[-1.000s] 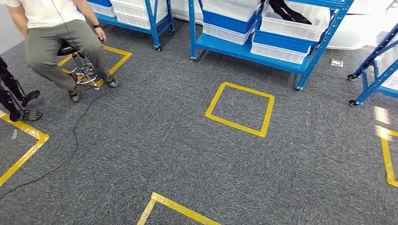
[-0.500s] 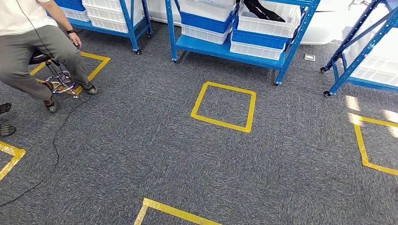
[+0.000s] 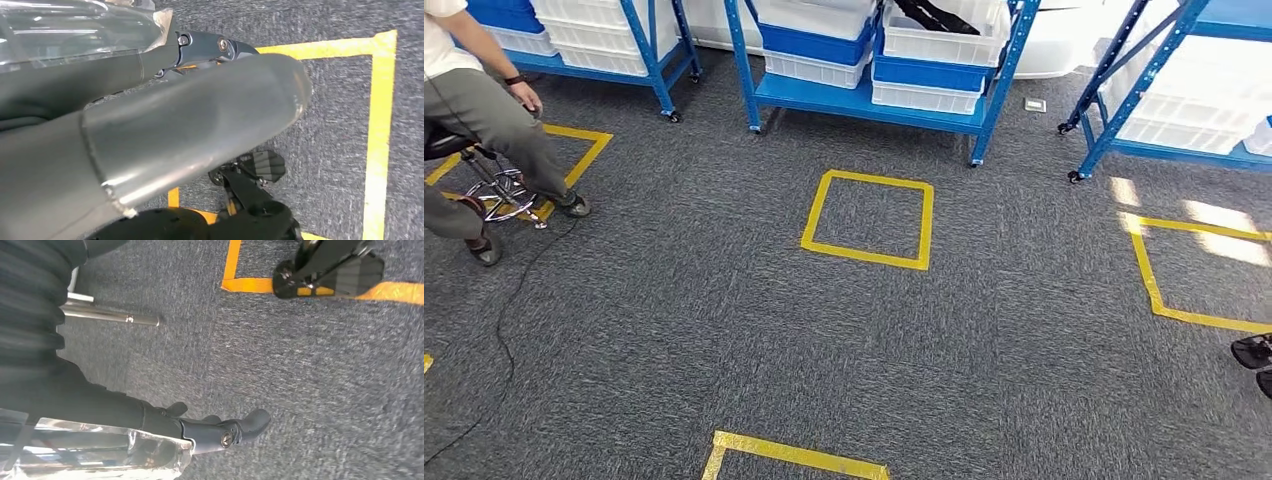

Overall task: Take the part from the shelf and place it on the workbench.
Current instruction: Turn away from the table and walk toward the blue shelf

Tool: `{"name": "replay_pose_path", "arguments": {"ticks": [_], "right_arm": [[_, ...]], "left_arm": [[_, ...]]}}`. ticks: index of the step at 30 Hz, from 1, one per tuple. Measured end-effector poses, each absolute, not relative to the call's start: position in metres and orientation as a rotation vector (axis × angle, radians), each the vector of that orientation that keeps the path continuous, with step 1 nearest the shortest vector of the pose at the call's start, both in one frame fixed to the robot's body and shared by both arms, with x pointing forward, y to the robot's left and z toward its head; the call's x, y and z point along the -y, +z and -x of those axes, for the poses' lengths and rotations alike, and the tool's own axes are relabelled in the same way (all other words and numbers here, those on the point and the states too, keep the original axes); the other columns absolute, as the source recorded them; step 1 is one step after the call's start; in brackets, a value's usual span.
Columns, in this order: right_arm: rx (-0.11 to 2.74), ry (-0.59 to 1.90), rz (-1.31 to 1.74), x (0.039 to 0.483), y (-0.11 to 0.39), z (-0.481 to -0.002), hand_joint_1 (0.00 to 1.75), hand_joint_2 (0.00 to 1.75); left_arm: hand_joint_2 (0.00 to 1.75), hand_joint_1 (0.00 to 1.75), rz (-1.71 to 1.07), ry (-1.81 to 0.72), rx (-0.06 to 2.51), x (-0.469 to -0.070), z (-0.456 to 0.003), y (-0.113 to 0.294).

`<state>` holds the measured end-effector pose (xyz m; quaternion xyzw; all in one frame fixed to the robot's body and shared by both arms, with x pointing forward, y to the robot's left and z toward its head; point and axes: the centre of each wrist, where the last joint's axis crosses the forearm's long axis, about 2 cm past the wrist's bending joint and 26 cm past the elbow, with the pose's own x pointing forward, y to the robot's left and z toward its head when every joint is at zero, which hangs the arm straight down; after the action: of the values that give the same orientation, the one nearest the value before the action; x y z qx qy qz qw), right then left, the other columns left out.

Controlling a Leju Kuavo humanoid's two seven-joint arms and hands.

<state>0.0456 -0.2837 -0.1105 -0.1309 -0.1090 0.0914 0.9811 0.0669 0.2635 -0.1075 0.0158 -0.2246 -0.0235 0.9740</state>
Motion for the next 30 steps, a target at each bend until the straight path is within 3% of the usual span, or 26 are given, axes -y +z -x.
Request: {"name": "replay_pose_path", "arguments": {"ticks": [30], "right_arm": [[0.215,0.227,0.273,0.285,-0.1099,-0.0505,0.0,1.75]], "left_arm": [[0.0,0.0,-0.03,-0.067,0.479,-0.2646,-0.0675,-0.1075]]}}
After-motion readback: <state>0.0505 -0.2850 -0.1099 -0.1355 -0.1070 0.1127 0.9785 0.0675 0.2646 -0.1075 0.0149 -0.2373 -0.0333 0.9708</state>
